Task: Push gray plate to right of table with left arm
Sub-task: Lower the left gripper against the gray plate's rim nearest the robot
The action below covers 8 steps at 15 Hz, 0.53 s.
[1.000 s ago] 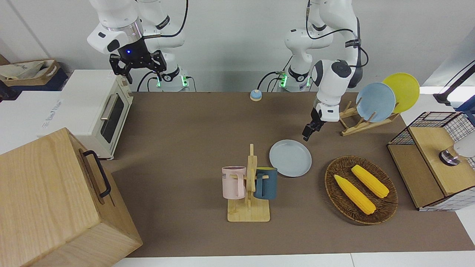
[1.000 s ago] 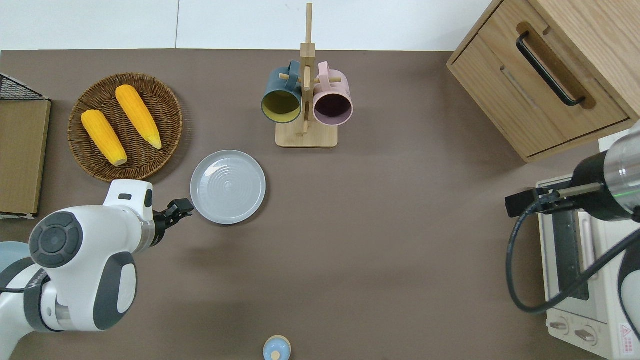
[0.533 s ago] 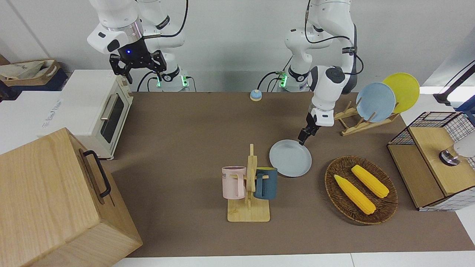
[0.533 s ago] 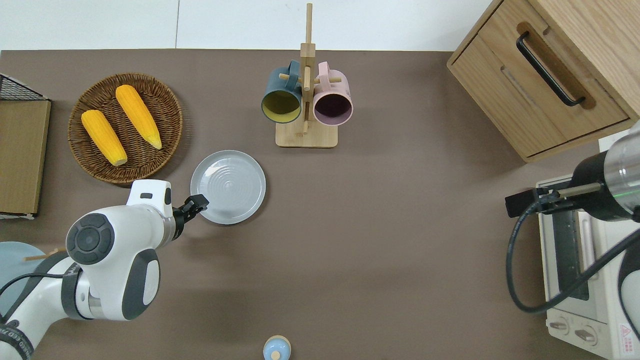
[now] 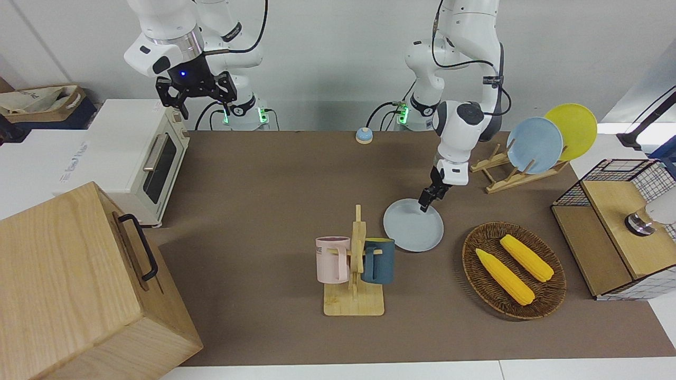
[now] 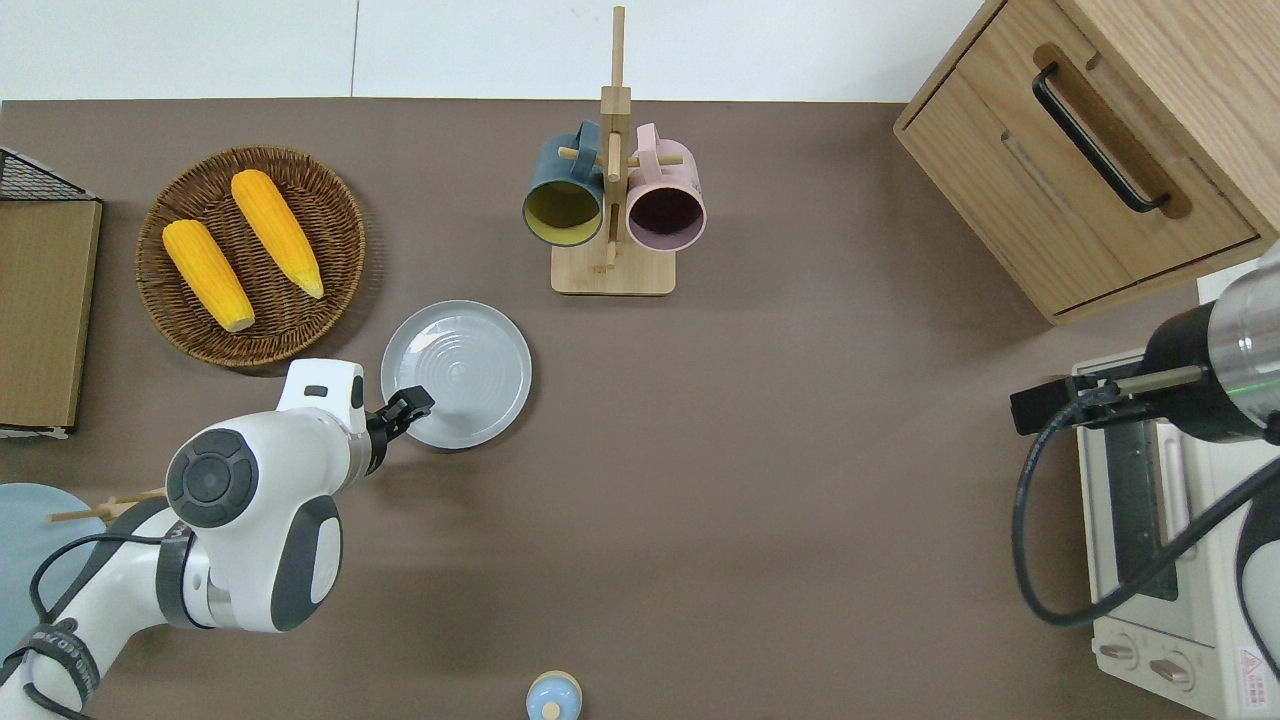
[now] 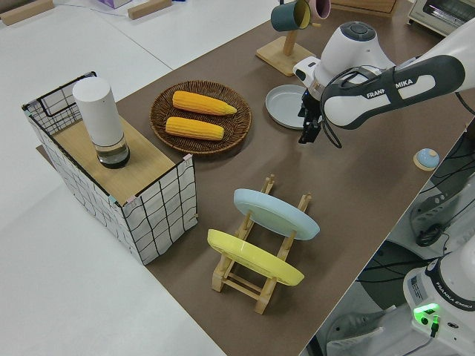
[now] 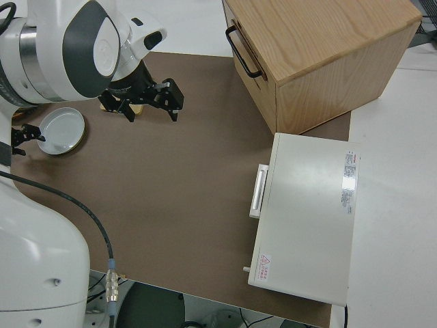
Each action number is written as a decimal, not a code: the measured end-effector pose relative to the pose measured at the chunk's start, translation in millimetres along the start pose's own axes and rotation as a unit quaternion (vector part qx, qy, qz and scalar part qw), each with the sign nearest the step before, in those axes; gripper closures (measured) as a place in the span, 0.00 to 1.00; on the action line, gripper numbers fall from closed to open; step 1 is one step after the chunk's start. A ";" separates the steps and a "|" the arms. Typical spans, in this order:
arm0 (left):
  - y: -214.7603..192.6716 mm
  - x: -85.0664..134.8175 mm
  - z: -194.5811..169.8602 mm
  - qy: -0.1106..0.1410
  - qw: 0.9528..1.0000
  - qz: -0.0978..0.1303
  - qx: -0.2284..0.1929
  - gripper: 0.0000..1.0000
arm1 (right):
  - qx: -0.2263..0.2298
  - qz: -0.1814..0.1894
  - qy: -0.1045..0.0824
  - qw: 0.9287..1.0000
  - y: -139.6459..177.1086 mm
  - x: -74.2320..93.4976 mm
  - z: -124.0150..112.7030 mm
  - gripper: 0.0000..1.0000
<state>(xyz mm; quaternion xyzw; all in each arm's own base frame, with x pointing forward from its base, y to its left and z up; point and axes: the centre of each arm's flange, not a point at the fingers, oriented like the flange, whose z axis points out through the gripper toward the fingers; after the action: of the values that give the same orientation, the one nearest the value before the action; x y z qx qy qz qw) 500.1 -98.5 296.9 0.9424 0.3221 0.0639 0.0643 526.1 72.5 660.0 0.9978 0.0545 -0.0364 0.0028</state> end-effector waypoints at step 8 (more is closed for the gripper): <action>1.9 0.7 1.2 0.005 1.000 0.000 -0.005 0.80 | 0.000 0.000 0.000 1.000 0.0 0.0 0.0 0.01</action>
<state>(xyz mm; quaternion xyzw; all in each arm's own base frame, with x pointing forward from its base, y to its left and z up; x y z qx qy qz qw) 501.9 -99.6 296.1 0.9418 0.3217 0.0701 0.0671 526.1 72.5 660.0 0.9978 0.0545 -0.0364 0.0028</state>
